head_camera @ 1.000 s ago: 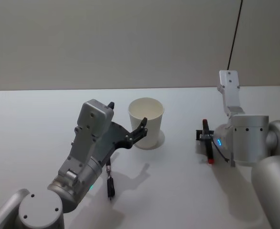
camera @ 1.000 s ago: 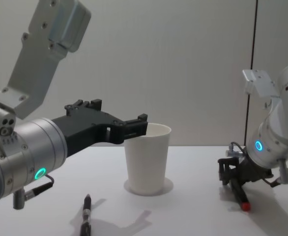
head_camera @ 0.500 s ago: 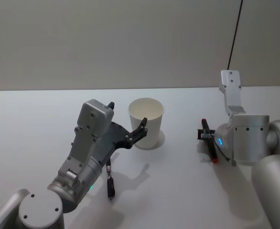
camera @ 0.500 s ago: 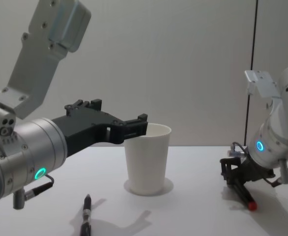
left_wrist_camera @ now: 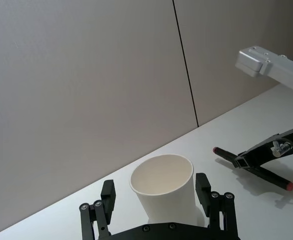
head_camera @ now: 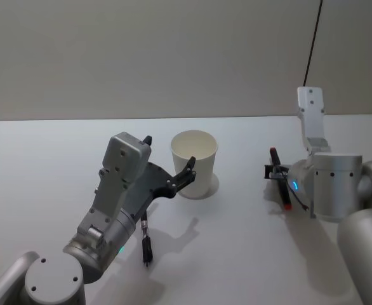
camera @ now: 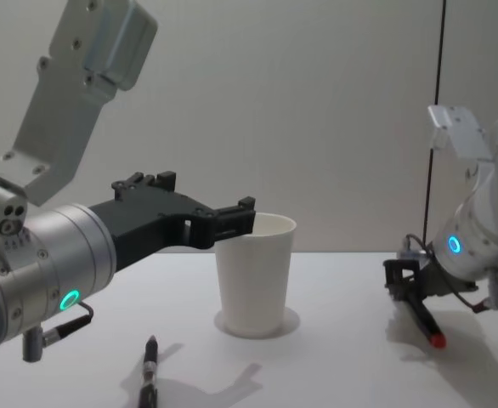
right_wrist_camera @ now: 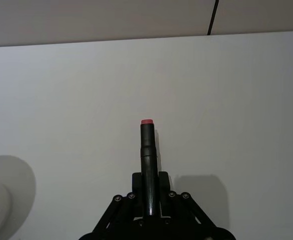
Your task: Place the pen into the pen holder.
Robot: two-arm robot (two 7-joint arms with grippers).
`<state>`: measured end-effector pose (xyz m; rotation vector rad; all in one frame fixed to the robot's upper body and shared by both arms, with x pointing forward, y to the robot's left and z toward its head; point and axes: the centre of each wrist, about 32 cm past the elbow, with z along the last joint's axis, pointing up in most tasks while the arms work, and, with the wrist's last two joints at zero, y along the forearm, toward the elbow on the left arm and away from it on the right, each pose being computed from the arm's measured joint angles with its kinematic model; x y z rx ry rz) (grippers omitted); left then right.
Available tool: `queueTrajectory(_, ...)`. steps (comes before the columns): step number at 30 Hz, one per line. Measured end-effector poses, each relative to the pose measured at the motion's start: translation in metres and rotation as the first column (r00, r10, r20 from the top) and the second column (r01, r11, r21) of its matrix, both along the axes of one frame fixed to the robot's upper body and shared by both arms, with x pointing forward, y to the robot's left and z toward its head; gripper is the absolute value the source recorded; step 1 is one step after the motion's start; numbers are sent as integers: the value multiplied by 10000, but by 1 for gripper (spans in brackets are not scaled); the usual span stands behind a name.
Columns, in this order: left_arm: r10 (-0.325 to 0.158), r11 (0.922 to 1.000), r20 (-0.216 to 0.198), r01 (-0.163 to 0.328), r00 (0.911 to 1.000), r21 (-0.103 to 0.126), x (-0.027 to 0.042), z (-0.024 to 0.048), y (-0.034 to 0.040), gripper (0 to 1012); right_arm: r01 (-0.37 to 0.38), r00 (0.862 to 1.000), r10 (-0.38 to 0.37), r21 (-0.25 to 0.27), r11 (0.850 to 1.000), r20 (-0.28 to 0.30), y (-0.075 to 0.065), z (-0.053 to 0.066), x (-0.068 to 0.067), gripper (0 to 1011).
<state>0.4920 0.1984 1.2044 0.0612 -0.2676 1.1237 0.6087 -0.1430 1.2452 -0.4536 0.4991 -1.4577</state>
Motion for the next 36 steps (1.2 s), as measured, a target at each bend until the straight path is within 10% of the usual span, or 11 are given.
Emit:
queueTrajectory(19,-1,10000,0,1,10000,-1,0,0,0,1000,-603,9724,595,-33,9982,2257,-149,-6,-180,177)
queueTrajectory(26,-1,10000,0,1,10000,-1,0,0,0,1001,-1077,9400,997,66,9942,3262,-218,-20,-252,177)
queueTrajectory(36,-1,10000,-1,1,10000,0,0,0,0,1001,-2052,8572,1707,182,9786,4858,-348,-72,-354,177)
